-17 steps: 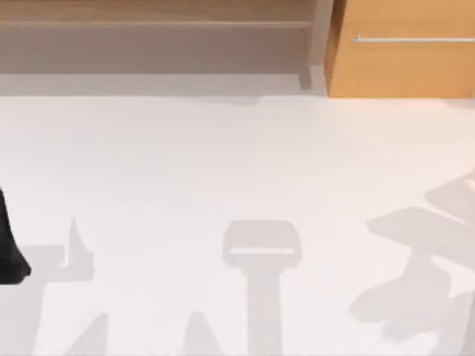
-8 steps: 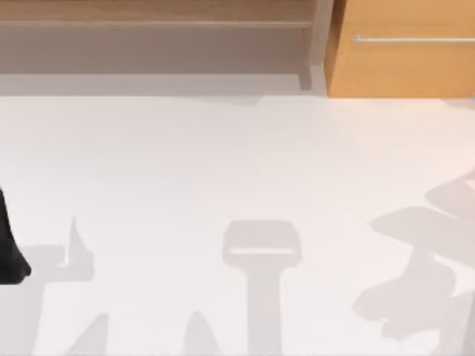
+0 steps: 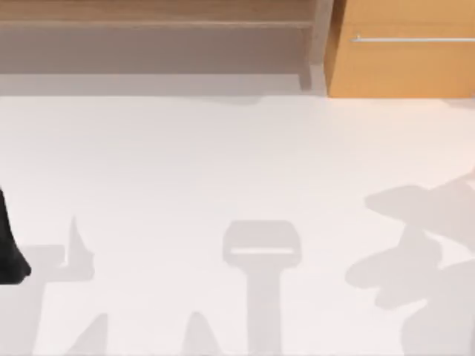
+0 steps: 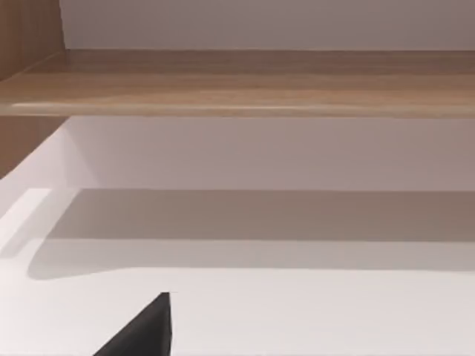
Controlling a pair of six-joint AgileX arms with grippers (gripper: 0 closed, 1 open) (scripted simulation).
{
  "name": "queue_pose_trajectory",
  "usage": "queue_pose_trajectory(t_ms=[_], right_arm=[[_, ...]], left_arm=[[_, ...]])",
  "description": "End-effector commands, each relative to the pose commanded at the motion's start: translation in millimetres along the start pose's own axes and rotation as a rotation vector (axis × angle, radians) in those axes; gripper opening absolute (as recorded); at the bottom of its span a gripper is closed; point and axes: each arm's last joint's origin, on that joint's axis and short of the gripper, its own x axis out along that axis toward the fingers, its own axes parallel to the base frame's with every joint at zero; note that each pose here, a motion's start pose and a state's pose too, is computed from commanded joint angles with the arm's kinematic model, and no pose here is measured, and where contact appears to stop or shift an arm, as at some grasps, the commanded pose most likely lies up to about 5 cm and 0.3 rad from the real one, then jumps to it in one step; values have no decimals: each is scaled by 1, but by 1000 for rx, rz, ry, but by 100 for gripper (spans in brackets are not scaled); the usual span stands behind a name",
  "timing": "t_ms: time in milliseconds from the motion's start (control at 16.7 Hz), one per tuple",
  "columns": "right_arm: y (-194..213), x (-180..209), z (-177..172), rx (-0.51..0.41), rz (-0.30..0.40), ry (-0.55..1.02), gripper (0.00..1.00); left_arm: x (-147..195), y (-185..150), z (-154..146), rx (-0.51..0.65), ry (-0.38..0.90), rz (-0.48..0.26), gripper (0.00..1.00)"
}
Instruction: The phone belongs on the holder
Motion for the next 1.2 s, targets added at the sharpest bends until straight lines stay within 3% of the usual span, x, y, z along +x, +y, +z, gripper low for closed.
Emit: queue_pose_trajectory(t_ms=[540, 1200], right_arm=[[1, 15, -5, -15, 4, -11, 0], [1, 15, -5, -15, 4, -11, 83]], left_arm=[[0, 0, 0, 0, 0, 0, 100], [0, 0, 0, 0, 0, 0, 100]])
